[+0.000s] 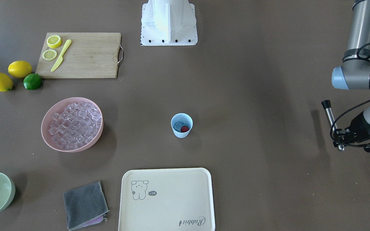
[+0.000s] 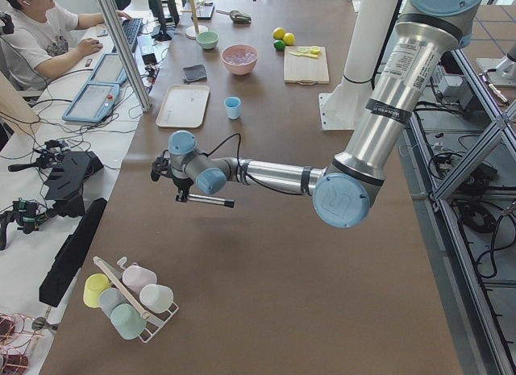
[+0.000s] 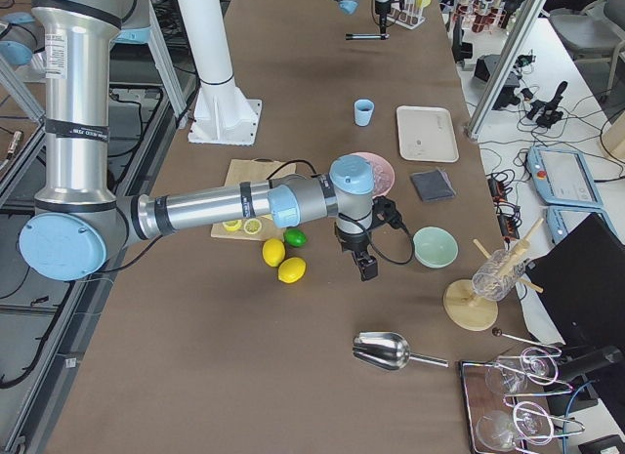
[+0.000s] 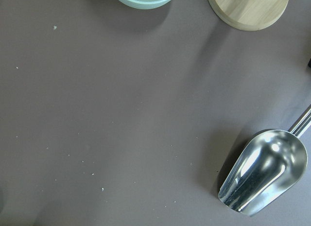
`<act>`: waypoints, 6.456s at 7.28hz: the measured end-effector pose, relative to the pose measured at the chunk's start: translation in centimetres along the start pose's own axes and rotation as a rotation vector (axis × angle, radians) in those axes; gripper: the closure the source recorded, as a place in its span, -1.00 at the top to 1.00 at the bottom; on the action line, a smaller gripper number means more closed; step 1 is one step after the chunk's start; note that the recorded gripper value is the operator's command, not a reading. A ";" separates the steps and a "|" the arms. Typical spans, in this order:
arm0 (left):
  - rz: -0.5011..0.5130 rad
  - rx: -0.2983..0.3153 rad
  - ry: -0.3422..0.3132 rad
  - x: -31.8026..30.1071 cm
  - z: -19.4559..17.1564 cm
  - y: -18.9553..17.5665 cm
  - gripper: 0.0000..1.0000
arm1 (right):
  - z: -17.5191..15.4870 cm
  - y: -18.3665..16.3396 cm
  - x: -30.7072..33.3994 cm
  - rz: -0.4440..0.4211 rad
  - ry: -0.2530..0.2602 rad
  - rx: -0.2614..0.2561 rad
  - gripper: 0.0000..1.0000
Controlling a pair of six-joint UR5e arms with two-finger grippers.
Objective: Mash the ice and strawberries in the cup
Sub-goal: 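Carry the muddler over the cup and lower its end inside, then press the muddler down onto the ice and strawberry in the cup, then pump the muddler up and down inside the cup with the left gripper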
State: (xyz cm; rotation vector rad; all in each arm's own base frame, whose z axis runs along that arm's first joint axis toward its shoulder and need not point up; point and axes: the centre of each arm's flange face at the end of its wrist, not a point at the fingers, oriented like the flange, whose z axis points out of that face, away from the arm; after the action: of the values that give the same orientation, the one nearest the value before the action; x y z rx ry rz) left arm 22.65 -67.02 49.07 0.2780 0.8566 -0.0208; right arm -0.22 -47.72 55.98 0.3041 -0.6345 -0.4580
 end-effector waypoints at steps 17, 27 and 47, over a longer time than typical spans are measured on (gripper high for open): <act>0.052 0.599 0.366 42.7 -5.1 7.2 -1.00 | 0.0 1.5 -1.1 0.010 -0.085 0.007 0.98; 0.030 0.681 0.345 41.5 -3.1 6.1 -1.00 | 0.3 3.1 -1.3 0.019 -0.086 -0.007 0.98; 0.062 0.661 0.340 42.5 -1.5 8.8 -1.00 | 0.0 3.0 -1.4 0.017 -0.078 -0.003 0.98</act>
State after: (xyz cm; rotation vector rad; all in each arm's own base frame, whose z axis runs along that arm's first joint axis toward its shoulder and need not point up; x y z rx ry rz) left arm 50.61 -54.18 18.42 0.9480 1.1640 -0.2054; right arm -0.26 -44.48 56.49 0.2792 -0.7117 -0.4554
